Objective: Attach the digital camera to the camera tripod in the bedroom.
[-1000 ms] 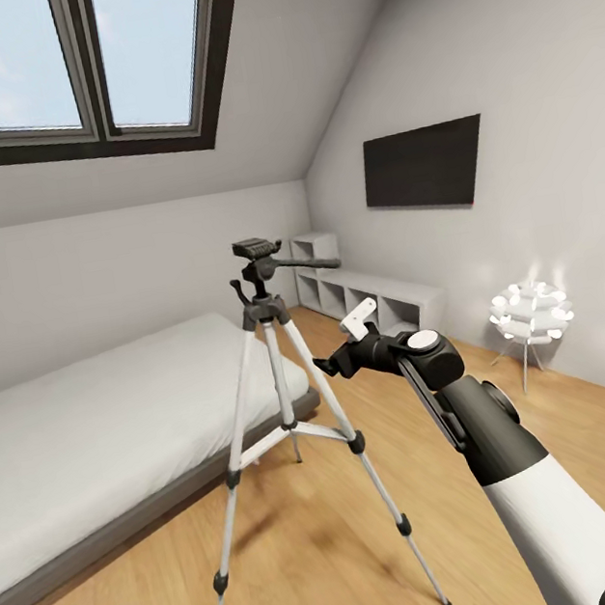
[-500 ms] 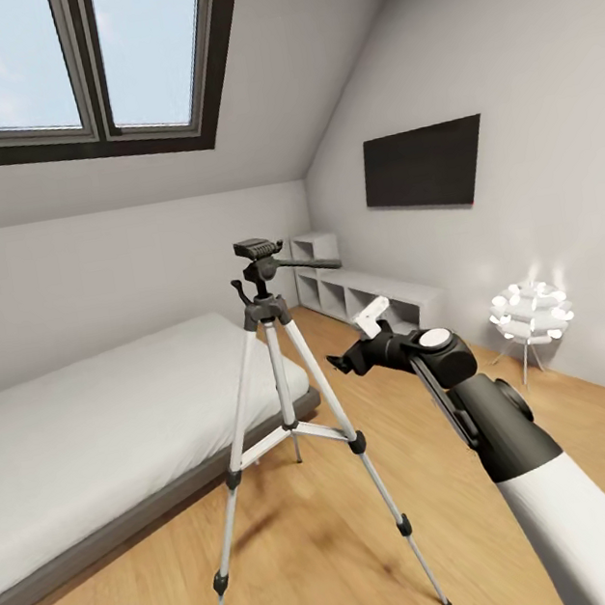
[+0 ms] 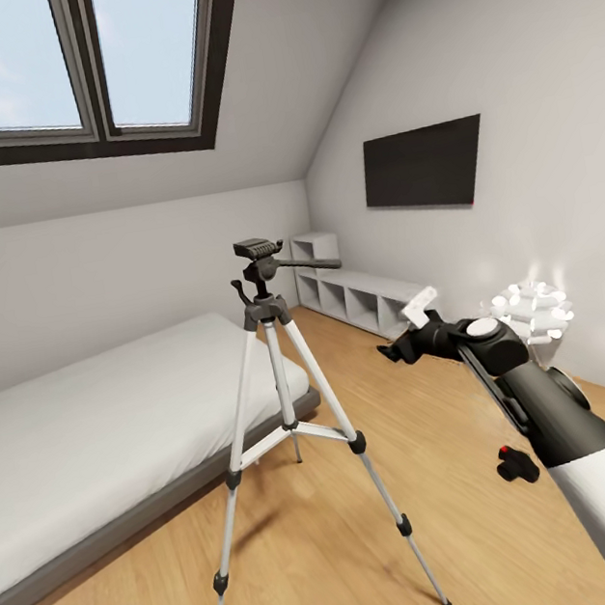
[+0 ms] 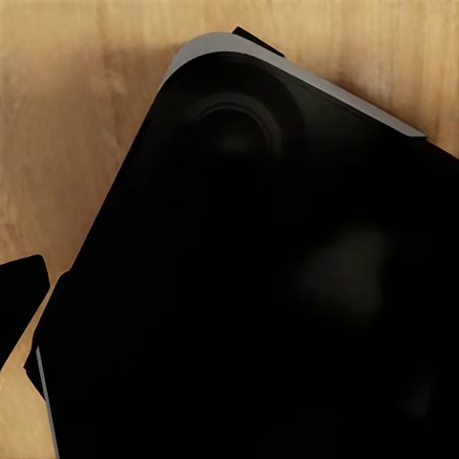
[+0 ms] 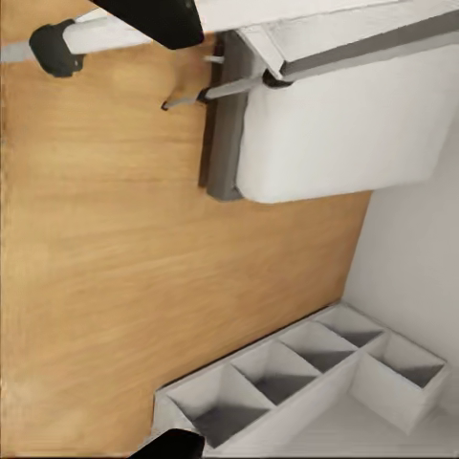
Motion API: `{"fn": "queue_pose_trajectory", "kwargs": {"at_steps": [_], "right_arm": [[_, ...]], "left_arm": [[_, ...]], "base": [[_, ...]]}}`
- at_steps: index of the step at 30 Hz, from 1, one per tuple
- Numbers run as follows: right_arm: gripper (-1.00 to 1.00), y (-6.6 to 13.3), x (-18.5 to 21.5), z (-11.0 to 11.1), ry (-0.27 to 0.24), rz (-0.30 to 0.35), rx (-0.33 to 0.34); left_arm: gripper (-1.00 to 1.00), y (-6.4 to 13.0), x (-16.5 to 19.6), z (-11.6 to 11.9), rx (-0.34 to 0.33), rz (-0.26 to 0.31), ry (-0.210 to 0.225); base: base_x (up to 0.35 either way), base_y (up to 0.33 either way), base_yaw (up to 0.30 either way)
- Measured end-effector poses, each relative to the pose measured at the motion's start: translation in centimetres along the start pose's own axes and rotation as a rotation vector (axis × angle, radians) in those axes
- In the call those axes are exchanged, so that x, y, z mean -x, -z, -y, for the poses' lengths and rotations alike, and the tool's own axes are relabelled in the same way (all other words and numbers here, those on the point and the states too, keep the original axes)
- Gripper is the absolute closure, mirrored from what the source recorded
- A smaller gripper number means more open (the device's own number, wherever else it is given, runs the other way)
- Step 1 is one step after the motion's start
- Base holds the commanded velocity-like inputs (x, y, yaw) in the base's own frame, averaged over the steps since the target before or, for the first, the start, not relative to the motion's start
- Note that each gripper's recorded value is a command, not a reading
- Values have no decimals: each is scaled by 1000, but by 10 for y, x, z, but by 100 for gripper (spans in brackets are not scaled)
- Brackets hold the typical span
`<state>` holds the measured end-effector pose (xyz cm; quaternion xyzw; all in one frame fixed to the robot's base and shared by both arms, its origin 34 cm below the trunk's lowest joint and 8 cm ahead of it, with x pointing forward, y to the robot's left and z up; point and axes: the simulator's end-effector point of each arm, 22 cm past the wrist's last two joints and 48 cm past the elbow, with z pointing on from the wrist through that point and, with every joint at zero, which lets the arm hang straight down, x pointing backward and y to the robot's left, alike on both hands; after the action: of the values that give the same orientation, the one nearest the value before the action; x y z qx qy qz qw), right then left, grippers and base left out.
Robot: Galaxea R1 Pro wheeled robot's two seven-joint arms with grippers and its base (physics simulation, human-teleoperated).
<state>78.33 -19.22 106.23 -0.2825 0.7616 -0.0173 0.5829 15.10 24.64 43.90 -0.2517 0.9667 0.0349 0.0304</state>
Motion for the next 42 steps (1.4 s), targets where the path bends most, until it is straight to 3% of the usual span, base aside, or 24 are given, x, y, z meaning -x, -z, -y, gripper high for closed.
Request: {"fn": "queue_pose_trajectory", "kwargs": {"at_steps": [4,9,12,13,14,18,19,24,31,32,36,42], "right_arm": [[-100,9,-23,46,-28,-35,-70],[-100,18,-67,90,-103,-101,-134],[-100,24,-134,109,-185,-207,-161],[-100,35,-201,118,-244,-315,-184],[-100,38,-232,116,-273,-368,-178],[-100,52,-305,105,-319,-475,-170],[-100,60,-339,97,-335,-521,-164],[-100,88,-429,64,-377,-648,-149],[-100,147,-550,5,-423,-845,-137],[-100,162,-573,-12,-437,-885,-123],[-100,191,-612,-47,-463,-937,-89],[-100,222,-642,-86,-477,-949,-45]], "left_arm": [[-100,0,0,0,0,0,0],[-100,0,-1,0,0,-2,0],[-100,0,-1,0,0,-2,1],[-100,0,0,1,-1,-1,1],[-100,0,0,1,-1,-1,2],[-100,0,0,0,0,0,4],[-100,0,0,0,0,0,5],[-100,0,1,1,-1,3,7],[-100,0,1,1,-1,3,6],[-100,0,1,1,-1,2,6],[-100,0,0,1,-2,1,5],[-100,0,0,1,-3,-2,3]], "base": [[0,0,0],[0,0,0],[0,0,0],[0,0,0],[0,0,0],[0,0,0],[0,0,0],[0,0,0],[0,0,0],[0,0,0],[0,0,0],[0,0,0]]}}
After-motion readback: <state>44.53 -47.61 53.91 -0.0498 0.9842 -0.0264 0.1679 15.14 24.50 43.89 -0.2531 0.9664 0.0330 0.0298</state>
